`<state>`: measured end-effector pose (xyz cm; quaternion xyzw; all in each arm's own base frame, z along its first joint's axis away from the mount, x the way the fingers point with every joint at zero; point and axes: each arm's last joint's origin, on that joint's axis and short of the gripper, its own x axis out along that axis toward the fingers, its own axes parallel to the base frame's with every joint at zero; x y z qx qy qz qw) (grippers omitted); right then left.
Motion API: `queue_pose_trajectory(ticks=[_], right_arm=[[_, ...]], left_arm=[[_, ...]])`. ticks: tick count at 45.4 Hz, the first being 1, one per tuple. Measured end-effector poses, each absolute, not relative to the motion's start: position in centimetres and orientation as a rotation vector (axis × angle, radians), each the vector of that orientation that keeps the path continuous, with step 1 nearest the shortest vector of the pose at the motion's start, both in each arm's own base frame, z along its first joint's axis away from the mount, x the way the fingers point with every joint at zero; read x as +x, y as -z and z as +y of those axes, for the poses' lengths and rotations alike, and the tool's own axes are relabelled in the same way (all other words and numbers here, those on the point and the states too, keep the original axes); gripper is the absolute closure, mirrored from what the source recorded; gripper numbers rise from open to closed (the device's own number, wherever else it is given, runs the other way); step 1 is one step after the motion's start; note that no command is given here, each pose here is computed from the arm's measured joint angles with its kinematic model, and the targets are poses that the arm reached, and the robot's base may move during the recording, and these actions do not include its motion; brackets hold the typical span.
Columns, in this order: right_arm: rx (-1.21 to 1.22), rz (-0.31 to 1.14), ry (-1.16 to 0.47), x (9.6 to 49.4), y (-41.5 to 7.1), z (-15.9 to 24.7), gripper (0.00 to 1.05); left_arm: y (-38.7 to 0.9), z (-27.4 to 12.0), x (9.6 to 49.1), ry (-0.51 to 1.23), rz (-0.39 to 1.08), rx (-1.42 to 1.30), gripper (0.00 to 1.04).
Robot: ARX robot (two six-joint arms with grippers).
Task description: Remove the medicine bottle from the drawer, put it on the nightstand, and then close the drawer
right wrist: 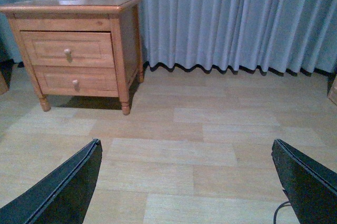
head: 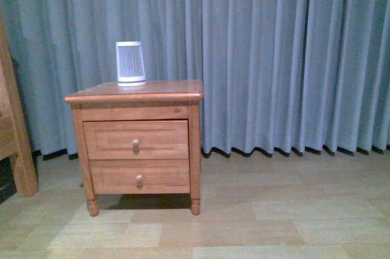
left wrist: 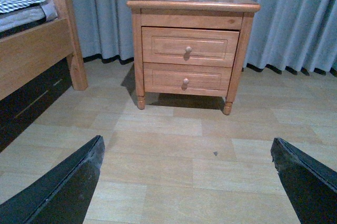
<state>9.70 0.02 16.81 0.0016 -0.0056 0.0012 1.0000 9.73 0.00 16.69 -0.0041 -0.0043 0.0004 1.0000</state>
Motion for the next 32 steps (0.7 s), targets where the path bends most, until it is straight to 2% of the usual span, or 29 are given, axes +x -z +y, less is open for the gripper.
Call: queue_pose_trajectory(ticks=[32], right_arm=[[0.003, -0.011, -0.002, 9.70, -16.81, 0.02, 0.07]], left_arm=[[-16.69, 0.00, 9.73, -0.001, -0.009, -0.008, 0.07]])
